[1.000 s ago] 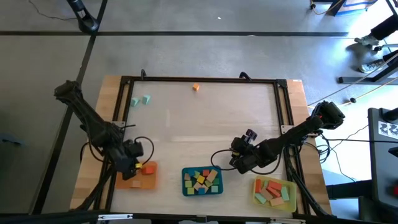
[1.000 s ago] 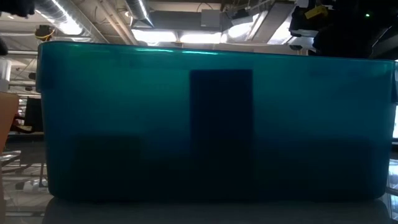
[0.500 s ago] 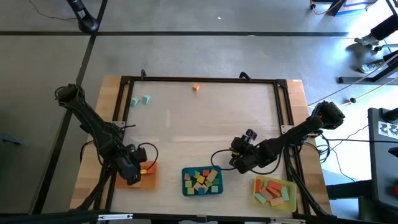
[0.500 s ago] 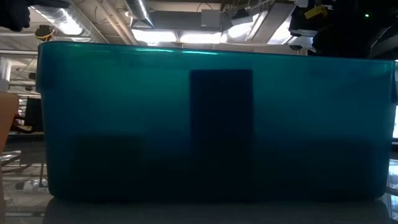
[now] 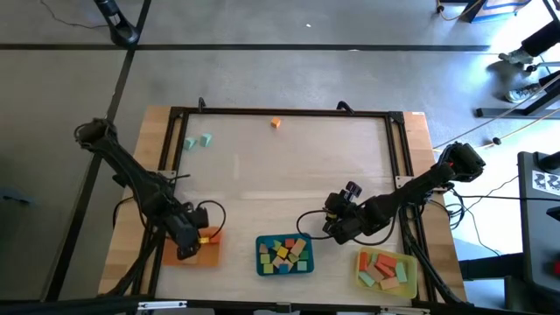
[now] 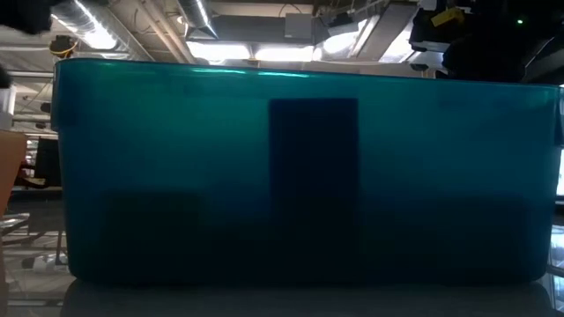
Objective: Sort blocks by size
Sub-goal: Put the light blue triangular block into the orange bin
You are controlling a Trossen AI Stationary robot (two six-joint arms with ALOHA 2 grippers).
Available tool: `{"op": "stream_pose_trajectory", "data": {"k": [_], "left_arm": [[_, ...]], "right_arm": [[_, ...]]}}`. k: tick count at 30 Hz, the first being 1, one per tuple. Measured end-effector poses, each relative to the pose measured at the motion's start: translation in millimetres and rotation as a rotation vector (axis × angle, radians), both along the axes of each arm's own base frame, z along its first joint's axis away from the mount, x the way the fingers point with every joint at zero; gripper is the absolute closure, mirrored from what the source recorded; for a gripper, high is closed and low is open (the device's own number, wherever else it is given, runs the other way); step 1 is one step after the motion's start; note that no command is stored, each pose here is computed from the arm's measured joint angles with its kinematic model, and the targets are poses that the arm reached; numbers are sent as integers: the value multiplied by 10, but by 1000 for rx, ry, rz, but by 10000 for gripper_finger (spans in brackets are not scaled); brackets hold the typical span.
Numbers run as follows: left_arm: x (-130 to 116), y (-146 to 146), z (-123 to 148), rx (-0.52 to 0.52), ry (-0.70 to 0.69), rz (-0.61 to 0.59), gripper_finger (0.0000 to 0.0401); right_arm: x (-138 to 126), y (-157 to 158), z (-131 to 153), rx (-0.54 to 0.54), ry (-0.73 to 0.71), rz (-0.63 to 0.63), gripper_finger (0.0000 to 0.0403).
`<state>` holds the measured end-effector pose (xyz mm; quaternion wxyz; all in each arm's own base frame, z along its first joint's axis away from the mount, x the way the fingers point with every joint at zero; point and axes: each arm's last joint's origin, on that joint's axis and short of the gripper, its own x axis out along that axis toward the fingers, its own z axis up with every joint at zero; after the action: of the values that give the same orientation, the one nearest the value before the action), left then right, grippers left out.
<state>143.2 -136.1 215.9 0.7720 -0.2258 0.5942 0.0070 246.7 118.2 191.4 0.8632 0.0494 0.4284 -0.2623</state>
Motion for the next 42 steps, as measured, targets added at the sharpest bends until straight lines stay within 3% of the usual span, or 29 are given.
{"op": "stream_pose_trajectory", "data": {"k": [7, 13, 23, 28, 37, 42], "left_arm": [[168, 308, 258, 125, -229, -17, 218], [290, 700, 349, 305, -323, 77, 226], [395, 1341, 381, 715, -296, 344, 229], [358, 1658, 368, 840, -232, 547, 229], [168, 2197, 101, 900, -57, 835, 229], [121, 2514, -81, 776, 25, 860, 229]], "right_arm": [[23, 12, 9, 12, -27, -1, 185], [30, 16, 11, 17, -35, -1, 185], [61, 31, 26, 28, -74, -1, 185], [61, 27, 28, 14, -80, -6, 185], [61, 20, 33, -11, -92, -15, 185], [67, 18, 37, -32, -95, -5, 185]]}}
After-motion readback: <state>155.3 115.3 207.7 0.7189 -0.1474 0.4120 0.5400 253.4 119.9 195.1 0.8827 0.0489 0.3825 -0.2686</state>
